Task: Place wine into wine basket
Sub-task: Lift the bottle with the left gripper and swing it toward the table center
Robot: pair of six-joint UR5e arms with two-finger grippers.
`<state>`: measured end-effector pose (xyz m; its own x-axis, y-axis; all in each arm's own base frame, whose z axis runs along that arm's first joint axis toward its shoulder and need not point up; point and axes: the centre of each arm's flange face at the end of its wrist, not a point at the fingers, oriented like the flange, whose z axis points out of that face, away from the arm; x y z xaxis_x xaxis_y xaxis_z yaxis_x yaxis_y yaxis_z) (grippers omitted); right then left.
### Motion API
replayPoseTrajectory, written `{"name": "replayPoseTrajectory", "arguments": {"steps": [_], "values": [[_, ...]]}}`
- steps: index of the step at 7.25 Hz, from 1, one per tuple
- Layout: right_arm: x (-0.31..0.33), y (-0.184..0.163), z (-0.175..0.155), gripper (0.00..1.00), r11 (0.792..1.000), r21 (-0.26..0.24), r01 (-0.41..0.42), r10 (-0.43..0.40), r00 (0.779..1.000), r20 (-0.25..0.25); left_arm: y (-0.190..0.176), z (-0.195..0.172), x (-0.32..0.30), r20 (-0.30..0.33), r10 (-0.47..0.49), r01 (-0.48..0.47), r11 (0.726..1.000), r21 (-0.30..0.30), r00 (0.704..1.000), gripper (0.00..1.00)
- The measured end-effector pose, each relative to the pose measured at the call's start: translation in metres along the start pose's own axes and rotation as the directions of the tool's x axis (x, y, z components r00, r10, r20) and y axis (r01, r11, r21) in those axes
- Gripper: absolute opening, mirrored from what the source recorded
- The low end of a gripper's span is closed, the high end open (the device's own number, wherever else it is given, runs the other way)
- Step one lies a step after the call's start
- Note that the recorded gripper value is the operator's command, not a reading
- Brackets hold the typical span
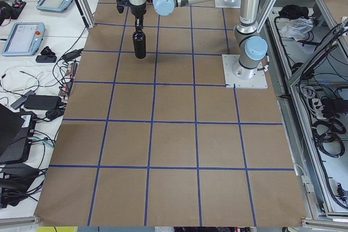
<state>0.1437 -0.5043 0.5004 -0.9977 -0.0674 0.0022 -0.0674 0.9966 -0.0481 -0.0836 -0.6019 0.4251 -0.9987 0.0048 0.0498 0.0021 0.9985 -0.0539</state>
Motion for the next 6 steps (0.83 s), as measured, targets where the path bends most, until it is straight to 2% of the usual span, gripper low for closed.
{"name": "replayPoseTrajectory", "arguments": {"steps": [2,6], "values": [[0.0,0.0,0.0,1.0,1.0,0.0,0.0,0.0,1.0,0.001,0.026,0.005,0.059,-0.035,-0.004,0.003,1.0,-0.02,0.999,0.0],[0.0,0.0,0.0,1.0,1.0,0.0,0.0,0.0,1.0,0.002,0.105,0.034,0.155,-0.037,0.042,-0.046,0.994,-0.103,0.998,0.0]]}}
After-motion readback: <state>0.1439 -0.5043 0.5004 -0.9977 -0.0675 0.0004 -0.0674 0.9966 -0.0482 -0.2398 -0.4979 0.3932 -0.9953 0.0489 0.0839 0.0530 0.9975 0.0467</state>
